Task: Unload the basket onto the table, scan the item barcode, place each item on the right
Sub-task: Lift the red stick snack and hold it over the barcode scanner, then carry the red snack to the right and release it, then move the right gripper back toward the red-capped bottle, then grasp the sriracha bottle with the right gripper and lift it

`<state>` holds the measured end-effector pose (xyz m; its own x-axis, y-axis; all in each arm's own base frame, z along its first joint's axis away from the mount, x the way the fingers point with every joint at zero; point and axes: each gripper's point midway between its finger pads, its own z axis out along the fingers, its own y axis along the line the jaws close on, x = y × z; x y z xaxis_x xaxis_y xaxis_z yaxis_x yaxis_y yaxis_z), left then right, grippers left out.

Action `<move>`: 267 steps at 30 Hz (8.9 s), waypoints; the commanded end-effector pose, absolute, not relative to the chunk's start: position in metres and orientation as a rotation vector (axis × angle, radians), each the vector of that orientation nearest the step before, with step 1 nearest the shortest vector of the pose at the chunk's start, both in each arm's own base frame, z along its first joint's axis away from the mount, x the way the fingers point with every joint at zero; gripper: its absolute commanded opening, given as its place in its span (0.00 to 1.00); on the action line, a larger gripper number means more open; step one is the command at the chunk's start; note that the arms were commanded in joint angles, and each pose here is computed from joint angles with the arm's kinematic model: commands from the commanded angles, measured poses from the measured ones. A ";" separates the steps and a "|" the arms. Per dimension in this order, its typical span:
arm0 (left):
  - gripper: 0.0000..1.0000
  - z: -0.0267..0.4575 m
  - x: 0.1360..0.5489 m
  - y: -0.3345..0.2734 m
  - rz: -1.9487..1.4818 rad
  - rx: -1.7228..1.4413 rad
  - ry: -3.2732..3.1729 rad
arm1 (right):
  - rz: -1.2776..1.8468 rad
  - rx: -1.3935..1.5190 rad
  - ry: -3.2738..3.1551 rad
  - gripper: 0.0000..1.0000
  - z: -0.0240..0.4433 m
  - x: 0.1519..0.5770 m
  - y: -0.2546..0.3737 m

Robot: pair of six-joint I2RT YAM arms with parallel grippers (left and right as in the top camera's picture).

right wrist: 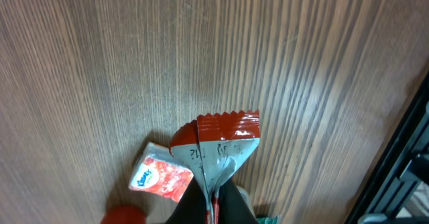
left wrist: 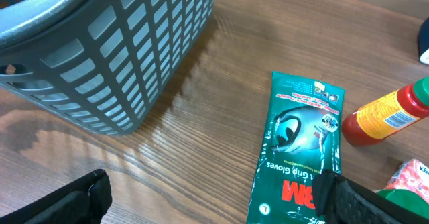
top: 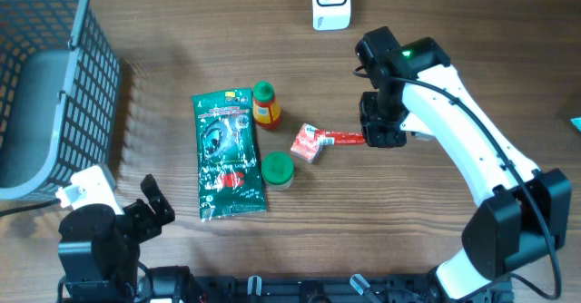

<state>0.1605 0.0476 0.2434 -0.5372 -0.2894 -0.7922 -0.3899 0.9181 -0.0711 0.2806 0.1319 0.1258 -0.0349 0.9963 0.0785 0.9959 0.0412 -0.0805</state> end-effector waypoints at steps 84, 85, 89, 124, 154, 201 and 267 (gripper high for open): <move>1.00 0.245 0.161 0.046 0.133 -0.472 2.170 | -3.116 -0.550 -3.111 0.04 0.192 0.683 0.141; 1.00 0.245 0.161 0.046 0.133 -0.472 2.170 | -3.119 -0.546 -3.111 0.04 0.188 0.685 0.142; 1.00 0.245 0.161 0.046 0.133 -0.472 2.170 | -3.066 -0.560 -3.134 0.04 0.174 0.687 0.145; 1.00 0.245 0.161 0.046 0.133 -0.472 2.170 | -2.143 0.069 -3.576 0.05 0.279 0.634 0.048; 1.00 0.245 0.161 0.046 0.133 -0.472 2.170 | 0.715 -1.307 -3.202 0.52 0.047 0.437 -0.375; 1.00 0.245 0.161 0.046 0.133 -0.472 2.170 | -0.447 0.394 -3.472 1.00 0.191 0.384 0.297; 1.00 0.245 0.161 0.046 0.133 -0.472 2.170 | -0.467 0.164 -3.206 0.40 0.135 0.379 0.294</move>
<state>0.1605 0.0476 0.2434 -0.5372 -0.2894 -0.7922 -0.3899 0.9181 -0.0711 0.3796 0.3045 0.1074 -0.9880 -0.0981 -0.1196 -0.1200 0.9740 0.1921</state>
